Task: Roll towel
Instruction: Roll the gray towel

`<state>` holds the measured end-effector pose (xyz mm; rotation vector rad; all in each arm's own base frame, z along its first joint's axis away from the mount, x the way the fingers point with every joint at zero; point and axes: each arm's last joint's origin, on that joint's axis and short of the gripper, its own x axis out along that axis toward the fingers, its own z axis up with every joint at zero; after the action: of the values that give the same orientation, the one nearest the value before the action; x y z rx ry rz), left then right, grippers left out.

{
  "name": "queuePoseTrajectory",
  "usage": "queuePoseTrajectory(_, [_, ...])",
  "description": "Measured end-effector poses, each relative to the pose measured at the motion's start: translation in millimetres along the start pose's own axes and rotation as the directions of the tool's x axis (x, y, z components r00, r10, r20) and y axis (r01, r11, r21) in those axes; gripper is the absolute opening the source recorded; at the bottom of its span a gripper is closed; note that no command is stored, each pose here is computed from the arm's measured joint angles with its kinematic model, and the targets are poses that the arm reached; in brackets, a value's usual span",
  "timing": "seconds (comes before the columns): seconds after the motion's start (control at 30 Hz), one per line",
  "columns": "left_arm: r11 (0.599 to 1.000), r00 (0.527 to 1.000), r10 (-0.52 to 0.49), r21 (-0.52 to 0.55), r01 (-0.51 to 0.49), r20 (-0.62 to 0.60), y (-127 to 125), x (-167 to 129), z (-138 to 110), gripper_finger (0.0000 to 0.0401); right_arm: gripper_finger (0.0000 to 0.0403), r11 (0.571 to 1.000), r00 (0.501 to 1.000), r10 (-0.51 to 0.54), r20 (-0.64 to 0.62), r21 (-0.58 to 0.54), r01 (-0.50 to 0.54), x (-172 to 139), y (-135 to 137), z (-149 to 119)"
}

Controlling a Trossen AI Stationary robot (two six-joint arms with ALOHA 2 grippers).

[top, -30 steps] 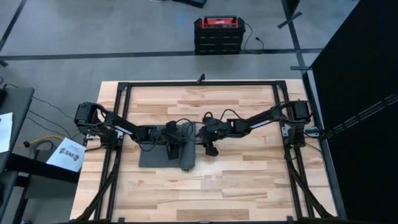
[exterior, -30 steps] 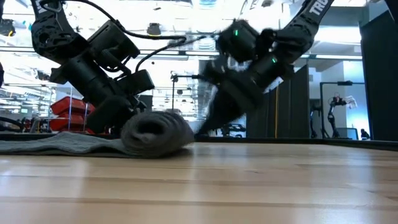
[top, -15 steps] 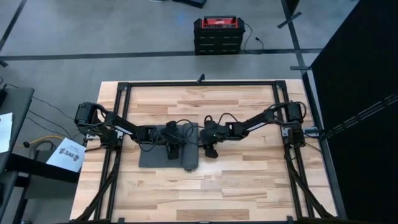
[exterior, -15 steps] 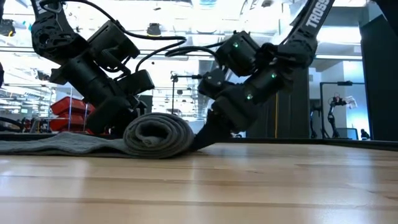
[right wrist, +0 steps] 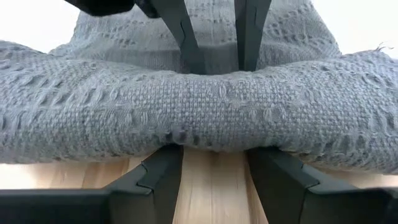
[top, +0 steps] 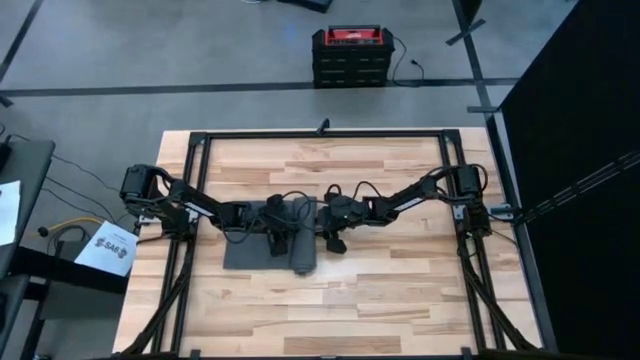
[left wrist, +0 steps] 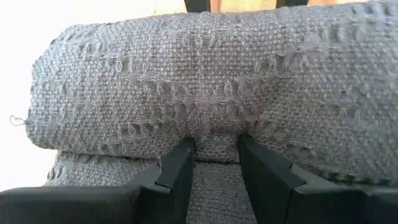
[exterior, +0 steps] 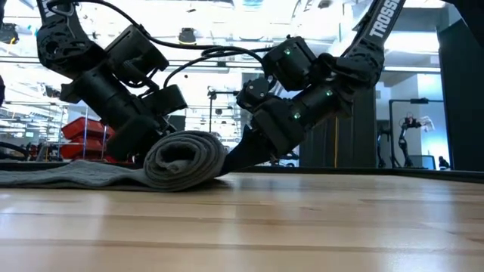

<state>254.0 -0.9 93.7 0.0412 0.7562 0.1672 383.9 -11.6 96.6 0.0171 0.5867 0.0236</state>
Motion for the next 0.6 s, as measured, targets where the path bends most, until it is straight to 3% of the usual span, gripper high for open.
queuePoseTrajectory(0.6, [0.999,0.996,0.041,0.009,-0.042,0.075,3.9,-17.0,14.6,0.0118,0.0170,1.000,1.000,-0.001,0.011,-0.018,0.001,-0.5,0.1,2.3])
